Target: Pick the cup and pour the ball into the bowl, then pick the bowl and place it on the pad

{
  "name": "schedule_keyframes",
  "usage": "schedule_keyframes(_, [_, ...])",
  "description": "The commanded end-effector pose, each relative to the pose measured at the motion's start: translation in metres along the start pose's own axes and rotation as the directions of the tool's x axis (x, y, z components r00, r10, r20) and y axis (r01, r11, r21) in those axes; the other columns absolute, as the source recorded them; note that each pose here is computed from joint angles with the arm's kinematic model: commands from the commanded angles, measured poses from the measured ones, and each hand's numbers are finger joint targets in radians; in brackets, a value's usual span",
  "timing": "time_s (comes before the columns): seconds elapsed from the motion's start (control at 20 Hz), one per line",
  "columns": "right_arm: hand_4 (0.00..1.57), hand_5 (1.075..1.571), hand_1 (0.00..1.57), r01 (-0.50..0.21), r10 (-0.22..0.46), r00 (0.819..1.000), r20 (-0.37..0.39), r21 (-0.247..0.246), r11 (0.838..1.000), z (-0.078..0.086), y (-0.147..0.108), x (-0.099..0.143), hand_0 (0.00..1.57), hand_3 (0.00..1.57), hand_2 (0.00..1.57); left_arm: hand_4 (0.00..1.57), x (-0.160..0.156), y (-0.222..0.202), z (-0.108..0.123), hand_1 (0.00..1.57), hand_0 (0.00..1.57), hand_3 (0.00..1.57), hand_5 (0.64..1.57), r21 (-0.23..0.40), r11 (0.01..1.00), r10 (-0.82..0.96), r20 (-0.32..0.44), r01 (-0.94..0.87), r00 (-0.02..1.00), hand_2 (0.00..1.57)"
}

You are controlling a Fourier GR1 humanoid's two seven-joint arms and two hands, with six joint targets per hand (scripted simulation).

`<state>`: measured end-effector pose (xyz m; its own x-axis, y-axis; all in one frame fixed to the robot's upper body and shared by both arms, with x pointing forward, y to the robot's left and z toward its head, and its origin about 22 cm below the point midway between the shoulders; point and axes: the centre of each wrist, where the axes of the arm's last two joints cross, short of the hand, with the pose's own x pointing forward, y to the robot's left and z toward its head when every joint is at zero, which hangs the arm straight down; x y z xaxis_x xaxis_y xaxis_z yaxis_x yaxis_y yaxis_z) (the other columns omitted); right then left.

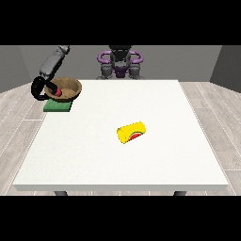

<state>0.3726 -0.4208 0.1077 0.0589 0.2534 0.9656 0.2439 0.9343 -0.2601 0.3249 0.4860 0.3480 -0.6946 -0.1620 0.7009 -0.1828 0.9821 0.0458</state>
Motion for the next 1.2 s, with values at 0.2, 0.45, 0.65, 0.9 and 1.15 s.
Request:
schedule_keyframes(0.2, [1.29,1.554,1.57,-0.009,0.014,0.996,0.083,-0.067,0.998,-0.003,-0.03,-0.004,1.57,0.21,1.57,0.07,0.053,-0.003,-0.017,0.0,0.0,0.0,1.533,-0.001,1.0,-0.004,0.105,0.004,0.994,0.0])
schedule_keyframes(0.45, [1.25,1.564,1.57,-0.061,0.068,0.994,0.089,-0.074,0.995,0.004,-0.08,0.011,1.57,0.68,1.57,0.0,0.035,-0.012,-0.007,0.0,0.0,0.0,1.535,-0.01,1.0,0.027,0.099,-0.026,0.995,0.0])
schedule_keyframes(0.65, [1.24,1.568,1.57,-0.039,0.04,0.999,0.015,-0.044,0.998,0.004,-0.083,0.013,1.57,0.88,1.57,0.0,0.013,-0.007,0.004,0.0,0.0,0.0,1.532,-0.024,1.0,0.01,0.01,-0.01,1.0,0.0])
schedule_keyframes(0.9, [1.24,1.571,1.57,-0.101,0.101,0.995,-0.018,0.005,0.995,-0.011,-0.033,0.017,1.57,1.32,1.57,0.0,-0.002,-0.008,0.003,0.0,0.0,0.0,1.532,-0.015,1.0,0.001,-0.027,-0.001,1.0,0.0])
schedule_keyframes(1.15, [1.16,1.57,1.57,0.011,-0.01,1.0,-0.022,0.009,1.0,-0.009,-0.024,-0.008,1.57,1.28,1.57,0.0,0.01,-0.015,-0.002,0.0,0.0,0.0,1.523,-0.016,1.0,0.015,0.018,-0.015,1.0,0.0])
